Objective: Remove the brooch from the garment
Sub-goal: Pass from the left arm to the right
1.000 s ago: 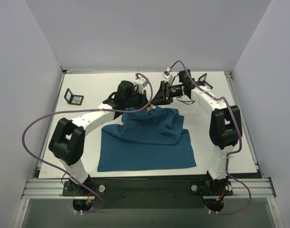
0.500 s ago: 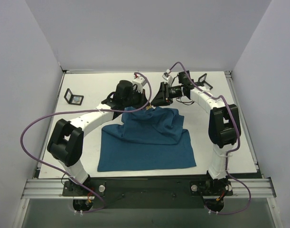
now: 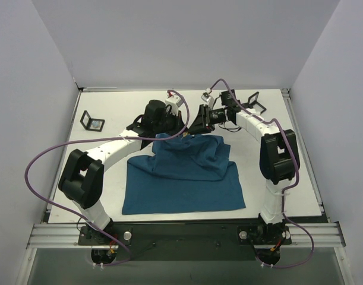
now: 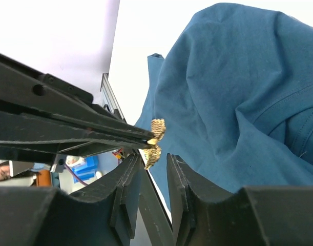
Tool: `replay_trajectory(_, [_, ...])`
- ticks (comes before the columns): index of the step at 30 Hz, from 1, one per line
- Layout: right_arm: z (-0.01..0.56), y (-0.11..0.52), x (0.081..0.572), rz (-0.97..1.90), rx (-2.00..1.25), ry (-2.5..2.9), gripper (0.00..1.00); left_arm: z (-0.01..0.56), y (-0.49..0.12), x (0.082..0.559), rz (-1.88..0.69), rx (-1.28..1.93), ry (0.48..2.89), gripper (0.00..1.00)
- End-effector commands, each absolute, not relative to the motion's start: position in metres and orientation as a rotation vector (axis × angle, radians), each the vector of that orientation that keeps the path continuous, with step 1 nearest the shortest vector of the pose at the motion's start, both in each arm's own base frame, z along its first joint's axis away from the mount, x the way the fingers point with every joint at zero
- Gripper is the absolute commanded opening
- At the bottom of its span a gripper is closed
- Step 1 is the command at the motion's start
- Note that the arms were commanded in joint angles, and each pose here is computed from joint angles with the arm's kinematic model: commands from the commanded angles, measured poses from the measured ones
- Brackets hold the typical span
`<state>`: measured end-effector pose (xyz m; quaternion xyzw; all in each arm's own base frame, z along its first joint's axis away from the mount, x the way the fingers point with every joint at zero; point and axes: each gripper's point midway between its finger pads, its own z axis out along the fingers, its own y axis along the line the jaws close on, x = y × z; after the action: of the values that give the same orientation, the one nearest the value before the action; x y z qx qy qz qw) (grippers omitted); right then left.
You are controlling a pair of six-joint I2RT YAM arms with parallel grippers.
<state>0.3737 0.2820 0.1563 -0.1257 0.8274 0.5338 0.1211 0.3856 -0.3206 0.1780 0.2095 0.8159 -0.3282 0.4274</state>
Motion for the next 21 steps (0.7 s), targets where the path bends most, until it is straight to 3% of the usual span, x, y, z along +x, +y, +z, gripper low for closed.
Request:
replay_trajectory(1, [0.164,0.289,0.374,1.599,-0.388,2.395,0.27,0.213,-0.322,0.391,-0.849,0.506,1.937,0.0])
replay_trajectory(7, [0.163,0.29,0.374,1.61,-0.387,2.396,0.15,0.212,-0.323,0.39,-0.852,0.511,1.939,0.0])
replay_trajectory(11, [0.169,0.291,0.373,1.634,-0.402,2.376,0.0,0.21,-0.324,0.39,-0.854,0.514,1.94,0.0])
replay_trajectory(15, [0.173,0.291,0.371,1.635,-0.421,2.359,0.0,0.211,-0.324,0.39,-0.867,0.509,1.942,0.0])
replay_trajectory(21, [0.182,0.285,0.366,1.627,-0.431,2.339,0.0,0.242,-0.292,0.413,-0.84,0.436,1.891,0.38])
